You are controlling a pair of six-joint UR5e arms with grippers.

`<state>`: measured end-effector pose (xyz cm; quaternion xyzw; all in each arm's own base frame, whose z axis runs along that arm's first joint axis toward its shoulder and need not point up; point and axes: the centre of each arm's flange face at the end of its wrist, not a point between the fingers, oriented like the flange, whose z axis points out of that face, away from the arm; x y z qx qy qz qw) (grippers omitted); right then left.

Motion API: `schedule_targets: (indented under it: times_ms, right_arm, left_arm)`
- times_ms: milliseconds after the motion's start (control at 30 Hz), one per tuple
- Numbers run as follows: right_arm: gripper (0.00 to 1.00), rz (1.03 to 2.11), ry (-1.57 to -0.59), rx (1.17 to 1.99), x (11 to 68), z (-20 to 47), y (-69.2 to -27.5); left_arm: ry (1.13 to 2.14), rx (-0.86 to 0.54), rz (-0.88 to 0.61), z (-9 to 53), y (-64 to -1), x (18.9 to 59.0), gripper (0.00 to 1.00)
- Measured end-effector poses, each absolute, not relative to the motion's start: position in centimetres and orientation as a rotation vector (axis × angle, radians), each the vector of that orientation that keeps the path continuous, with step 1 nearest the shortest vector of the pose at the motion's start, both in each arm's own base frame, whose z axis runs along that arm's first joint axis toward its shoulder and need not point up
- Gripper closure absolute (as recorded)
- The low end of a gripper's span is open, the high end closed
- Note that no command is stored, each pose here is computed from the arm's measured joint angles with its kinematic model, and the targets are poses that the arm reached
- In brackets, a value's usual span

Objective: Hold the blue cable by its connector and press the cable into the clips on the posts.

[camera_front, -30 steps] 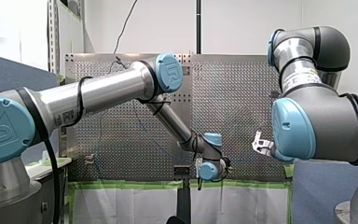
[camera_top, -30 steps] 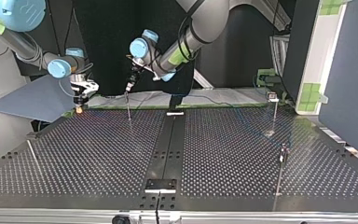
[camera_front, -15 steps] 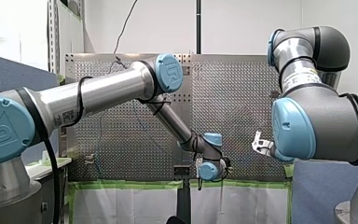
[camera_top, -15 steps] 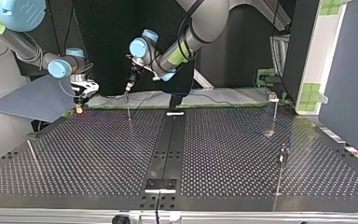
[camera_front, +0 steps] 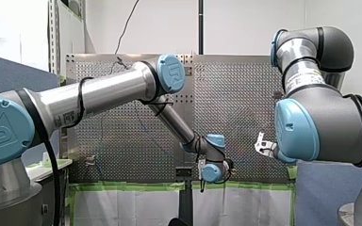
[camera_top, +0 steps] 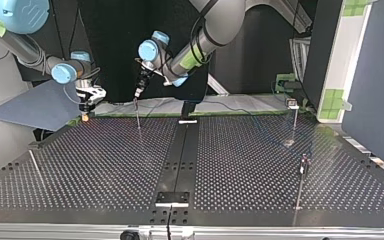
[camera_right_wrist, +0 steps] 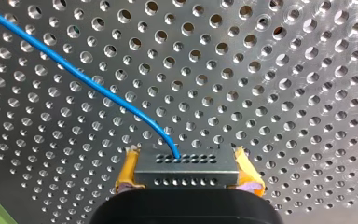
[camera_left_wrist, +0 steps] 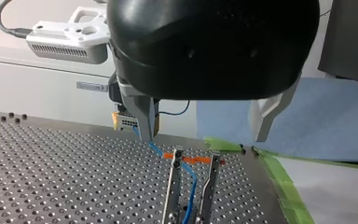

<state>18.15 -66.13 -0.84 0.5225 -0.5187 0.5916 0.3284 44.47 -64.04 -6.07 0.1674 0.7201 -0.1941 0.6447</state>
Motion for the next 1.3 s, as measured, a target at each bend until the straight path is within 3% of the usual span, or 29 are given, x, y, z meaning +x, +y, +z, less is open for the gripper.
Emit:
schedule_targets:
  times_ms: [1300]
  right_arm:
    - [1.00,1.549,-1.359,1.367,18.15,-0.85,-66.13]
  left_arm:
    - [1.651,0.421,-0.372,-6.26,-63.72,44.27,0.00]
